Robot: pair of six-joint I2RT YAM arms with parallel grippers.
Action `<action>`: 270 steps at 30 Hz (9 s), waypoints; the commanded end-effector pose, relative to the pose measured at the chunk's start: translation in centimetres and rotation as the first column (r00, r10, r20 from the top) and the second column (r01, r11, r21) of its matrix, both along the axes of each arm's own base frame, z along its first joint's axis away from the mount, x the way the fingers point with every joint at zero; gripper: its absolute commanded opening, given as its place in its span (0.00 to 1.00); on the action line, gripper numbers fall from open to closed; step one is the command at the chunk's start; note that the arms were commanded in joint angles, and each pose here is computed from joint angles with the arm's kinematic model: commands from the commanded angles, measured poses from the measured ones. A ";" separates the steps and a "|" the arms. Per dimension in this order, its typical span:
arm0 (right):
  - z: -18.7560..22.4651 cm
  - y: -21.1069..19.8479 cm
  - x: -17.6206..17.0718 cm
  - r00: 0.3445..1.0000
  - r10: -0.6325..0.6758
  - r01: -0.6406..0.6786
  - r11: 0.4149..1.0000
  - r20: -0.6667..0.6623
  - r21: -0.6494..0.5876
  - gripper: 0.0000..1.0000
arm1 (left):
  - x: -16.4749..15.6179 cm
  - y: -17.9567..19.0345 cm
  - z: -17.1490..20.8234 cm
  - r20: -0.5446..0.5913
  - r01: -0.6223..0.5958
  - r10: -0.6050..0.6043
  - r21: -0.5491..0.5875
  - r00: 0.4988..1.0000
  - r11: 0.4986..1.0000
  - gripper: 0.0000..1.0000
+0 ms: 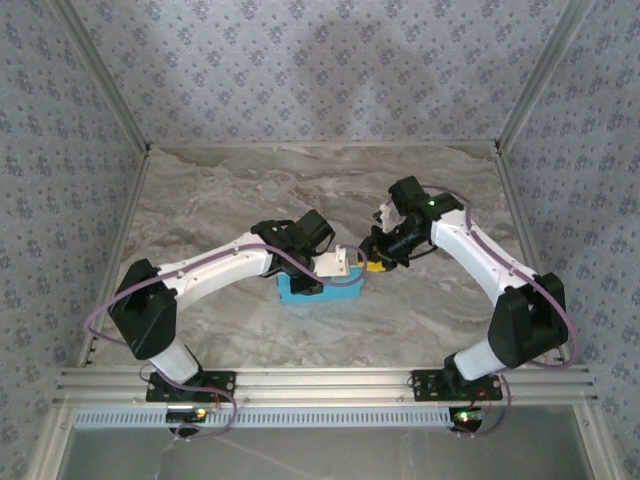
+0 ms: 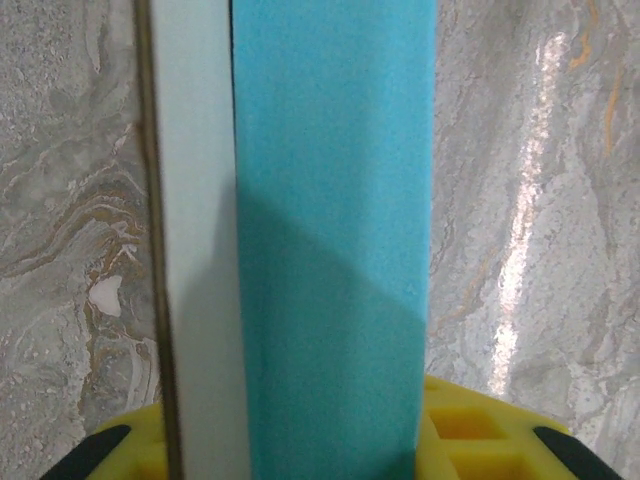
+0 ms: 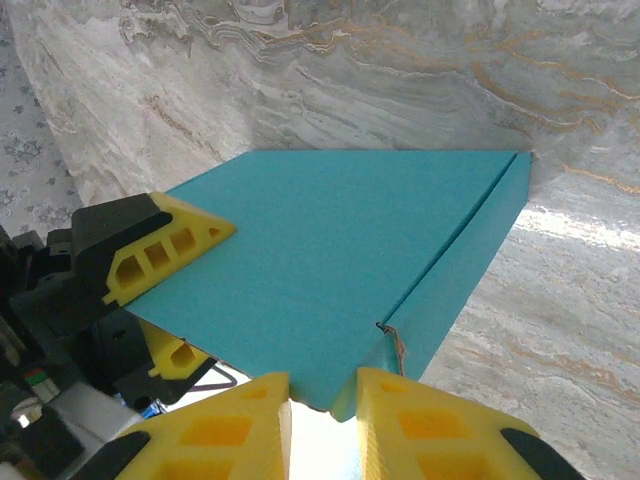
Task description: Fold the paper box
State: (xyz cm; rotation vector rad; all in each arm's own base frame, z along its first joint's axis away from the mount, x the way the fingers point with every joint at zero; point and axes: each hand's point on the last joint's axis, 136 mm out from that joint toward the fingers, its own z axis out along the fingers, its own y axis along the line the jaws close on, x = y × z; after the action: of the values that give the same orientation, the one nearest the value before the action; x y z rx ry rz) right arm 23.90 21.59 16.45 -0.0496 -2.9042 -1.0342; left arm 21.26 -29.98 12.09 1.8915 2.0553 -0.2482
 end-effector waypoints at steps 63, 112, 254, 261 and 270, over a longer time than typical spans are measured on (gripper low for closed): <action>0.4 0.3 0.7 0.998 0.016 -0.006 0.985 0.062 -0.170 0.31 | 14.1 10.4 7.7 -0.544 -0.969 0.802 -0.148 0.246 0.197 0.42; 1.1 1.1 0.3 0.963 -0.254 0.253 0.967 -0.087 -0.026 0.48 | 10.5 7.9 5.4 -0.663 -0.995 0.743 -0.018 0.089 0.103 0.34; -7.4 -1.9 -3.5 1.000 0.009 -0.011 0.935 -0.008 -0.354 0.32 | 1.1 14.9 -5.7 -0.506 -0.997 0.860 0.071 -0.059 -0.027 0.11; -8.6 -1.9 -4.4 0.999 -0.012 0.001 0.956 -0.036 -0.295 0.31 | 0.5 15.5 -6.8 -0.492 -0.995 0.866 0.090 -0.085 -0.046 0.04; -9.3 -2.9 -4.7 0.999 -0.019 0.003 0.949 -0.046 -0.315 0.30 | -0.5 15.6 -8.3 -0.488 -0.992 0.865 0.104 -0.116 -0.075 0.00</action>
State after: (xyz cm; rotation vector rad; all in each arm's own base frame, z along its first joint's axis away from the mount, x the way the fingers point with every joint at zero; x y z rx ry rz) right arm 22.79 22.89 13.22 0.0025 -3.0755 -0.9624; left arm 26.98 -19.20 13.21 -0.2287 2.4483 -0.8963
